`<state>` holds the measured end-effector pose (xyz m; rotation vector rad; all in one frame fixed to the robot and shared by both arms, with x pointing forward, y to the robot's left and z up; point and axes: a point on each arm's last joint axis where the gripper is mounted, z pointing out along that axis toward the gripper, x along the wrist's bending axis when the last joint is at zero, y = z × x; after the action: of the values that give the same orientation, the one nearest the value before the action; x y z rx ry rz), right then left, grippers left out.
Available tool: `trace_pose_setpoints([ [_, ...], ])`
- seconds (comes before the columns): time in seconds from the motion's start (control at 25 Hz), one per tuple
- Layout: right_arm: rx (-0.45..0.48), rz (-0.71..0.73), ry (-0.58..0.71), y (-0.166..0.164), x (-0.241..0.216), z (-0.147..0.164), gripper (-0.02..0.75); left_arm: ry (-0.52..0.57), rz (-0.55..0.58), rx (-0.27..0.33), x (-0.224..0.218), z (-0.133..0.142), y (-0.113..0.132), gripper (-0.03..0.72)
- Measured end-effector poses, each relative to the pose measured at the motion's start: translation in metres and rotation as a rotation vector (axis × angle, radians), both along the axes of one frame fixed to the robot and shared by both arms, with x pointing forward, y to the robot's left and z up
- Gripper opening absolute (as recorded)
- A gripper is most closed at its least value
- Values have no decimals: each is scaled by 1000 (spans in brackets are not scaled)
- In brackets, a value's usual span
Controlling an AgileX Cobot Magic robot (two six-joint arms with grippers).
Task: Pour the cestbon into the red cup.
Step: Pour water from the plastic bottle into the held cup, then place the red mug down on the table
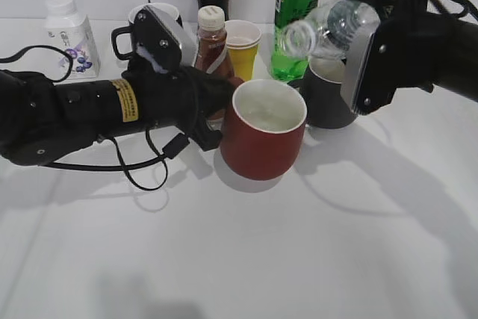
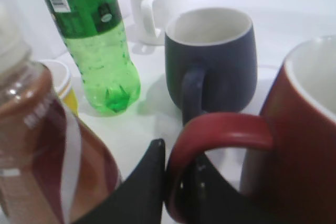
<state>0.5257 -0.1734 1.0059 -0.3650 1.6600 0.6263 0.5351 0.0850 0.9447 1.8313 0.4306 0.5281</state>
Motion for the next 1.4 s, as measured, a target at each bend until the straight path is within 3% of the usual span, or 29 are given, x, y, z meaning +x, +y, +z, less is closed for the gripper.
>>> trace_pose_setpoints([
  [0.44,172,-12,68,2,6,12,477,7,84,-116,6,8,2,59],
  [0.6,251,-37,108,1,8,14,477,9,95,-129,6,9,3,59],
  [0.76,392,-93,181,-3,11,15,477,10,98,-130,7,9,3,59],
  [1.04,698,-199,431,-8,13,9,477,24,138,-122,10,9,9,59],
  [1.4,949,-403,596,-26,1,-16,477,42,260,-106,2,15,58,59],
])
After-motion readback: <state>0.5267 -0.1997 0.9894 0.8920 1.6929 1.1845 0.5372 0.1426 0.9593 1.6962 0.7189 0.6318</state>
